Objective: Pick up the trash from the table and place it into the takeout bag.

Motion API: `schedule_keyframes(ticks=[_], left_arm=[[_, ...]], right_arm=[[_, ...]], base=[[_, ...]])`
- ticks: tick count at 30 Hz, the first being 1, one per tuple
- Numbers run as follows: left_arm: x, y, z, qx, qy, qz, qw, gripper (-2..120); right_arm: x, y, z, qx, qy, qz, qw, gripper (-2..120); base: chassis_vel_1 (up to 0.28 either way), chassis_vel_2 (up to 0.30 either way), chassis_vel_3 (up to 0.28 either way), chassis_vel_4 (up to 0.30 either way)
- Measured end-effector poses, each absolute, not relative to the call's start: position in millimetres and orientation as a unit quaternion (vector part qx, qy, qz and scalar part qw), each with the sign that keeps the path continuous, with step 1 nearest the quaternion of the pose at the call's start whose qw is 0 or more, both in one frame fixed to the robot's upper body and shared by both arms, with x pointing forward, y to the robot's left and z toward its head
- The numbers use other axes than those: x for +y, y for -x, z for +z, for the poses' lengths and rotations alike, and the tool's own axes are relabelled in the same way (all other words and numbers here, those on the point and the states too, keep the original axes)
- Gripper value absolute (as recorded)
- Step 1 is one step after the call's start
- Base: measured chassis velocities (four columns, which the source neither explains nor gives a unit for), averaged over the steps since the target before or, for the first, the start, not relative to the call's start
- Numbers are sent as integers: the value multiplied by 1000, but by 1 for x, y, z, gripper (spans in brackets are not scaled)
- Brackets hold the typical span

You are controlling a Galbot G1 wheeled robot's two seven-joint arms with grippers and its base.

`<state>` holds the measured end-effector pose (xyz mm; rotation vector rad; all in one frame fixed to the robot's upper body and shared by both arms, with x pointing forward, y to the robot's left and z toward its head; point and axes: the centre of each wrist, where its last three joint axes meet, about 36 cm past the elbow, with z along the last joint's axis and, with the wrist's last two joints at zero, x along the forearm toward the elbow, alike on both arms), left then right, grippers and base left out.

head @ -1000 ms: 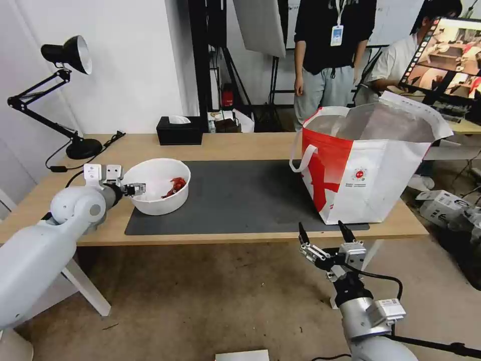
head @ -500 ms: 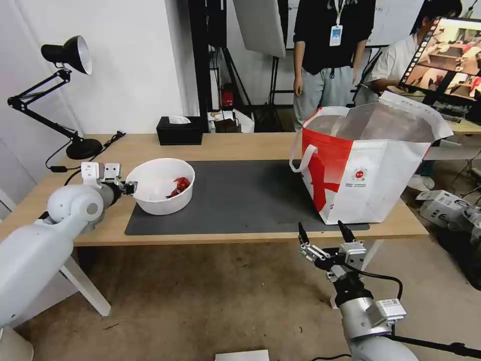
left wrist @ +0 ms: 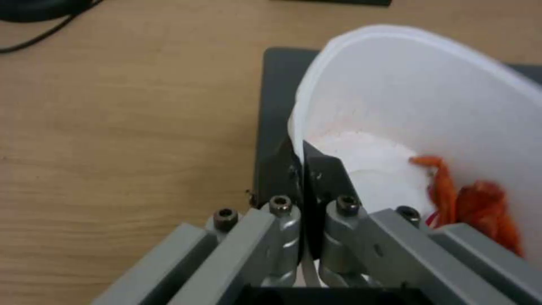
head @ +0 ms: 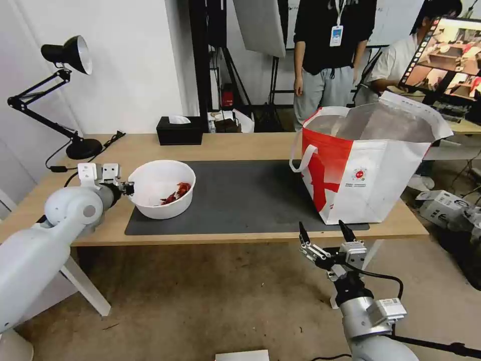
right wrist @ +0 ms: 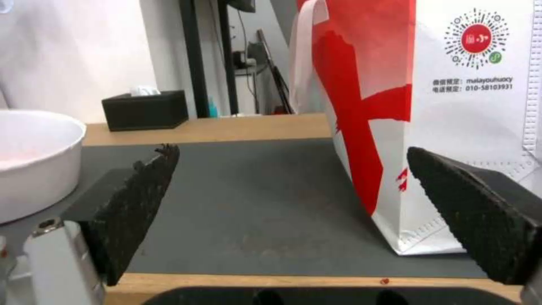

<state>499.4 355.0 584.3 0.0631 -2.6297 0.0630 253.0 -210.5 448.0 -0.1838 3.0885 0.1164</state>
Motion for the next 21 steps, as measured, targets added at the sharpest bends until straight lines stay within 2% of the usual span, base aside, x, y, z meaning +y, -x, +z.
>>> schedule_keyframes(ticks=[8, 16, 21], left_arm=[[334, -480, 633, -969, -7, 59, 238, 0], [307, -473, 672, -959, 16, 115, 259, 0], [289, -474, 692, -957, 36, 133, 255, 0]], right_arm=[[-212, -254, 446, 998, 58, 34, 21, 100], [-213, -257, 441, 998, 49, 32, 16, 100], [-215, -258, 439, 999, 44, 29, 14, 100]], base=[[0, 0, 0, 0], [0, 0, 0, 0], [0, 0, 0, 0]])
